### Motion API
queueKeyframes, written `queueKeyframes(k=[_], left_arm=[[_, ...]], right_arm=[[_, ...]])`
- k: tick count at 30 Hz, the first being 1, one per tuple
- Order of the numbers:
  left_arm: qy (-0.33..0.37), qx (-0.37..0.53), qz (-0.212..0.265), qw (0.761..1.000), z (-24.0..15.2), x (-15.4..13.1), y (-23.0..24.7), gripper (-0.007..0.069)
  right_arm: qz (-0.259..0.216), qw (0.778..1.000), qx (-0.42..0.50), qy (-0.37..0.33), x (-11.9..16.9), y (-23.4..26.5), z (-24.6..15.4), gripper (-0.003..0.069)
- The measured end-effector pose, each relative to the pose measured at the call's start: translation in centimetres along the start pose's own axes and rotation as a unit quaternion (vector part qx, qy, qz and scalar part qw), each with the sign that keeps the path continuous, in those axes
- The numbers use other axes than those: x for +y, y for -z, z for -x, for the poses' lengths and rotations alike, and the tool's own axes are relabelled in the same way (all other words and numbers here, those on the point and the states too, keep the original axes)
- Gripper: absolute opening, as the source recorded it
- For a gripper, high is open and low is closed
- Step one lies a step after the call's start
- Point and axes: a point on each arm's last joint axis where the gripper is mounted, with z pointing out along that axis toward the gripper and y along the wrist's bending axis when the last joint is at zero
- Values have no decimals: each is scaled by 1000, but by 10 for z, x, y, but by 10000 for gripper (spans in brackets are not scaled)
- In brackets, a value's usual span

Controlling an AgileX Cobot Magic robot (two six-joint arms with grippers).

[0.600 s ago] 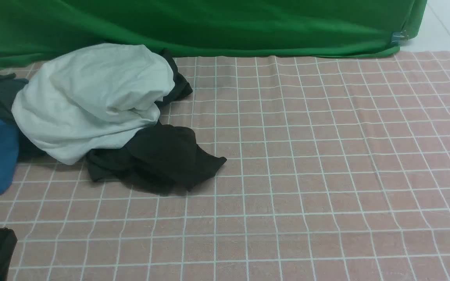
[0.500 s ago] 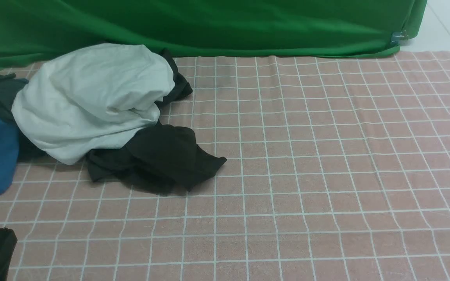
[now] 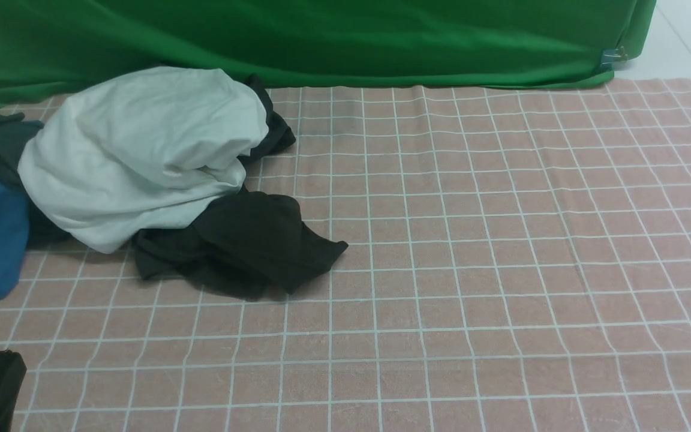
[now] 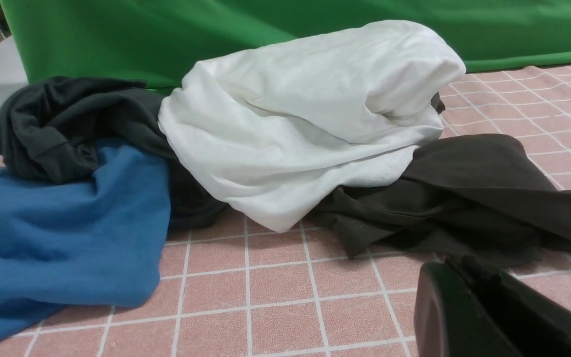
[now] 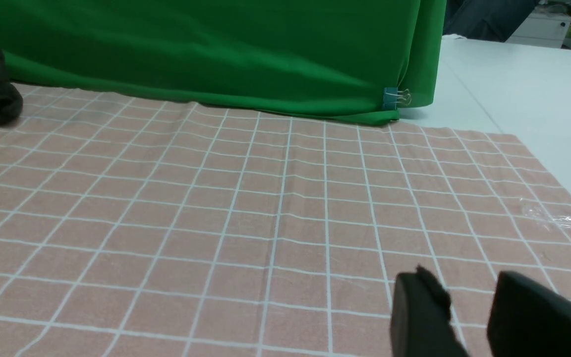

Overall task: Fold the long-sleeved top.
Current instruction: Spread the long sleeves with your arms and place them on the tabletop

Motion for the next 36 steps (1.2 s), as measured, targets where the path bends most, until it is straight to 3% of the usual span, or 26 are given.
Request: queueKeyframes(k=[20, 24, 28, 36], left_arm=[[5, -11, 2, 1000, 2, 0, 0, 20], [119, -51, -2, 992, 9, 1, 0, 20], [296, -97, -11, 950, 17, 3, 2, 20], [339, -147, 9, 929, 24, 11, 4, 20]], right_arm=[[0, 1000, 0, 0, 0, 0, 0, 240], [0, 1000, 0, 0, 0, 0, 0, 240], [0, 1000, 0, 0, 0, 0, 0, 240], [0, 1000, 0, 0, 0, 0, 0, 240]])
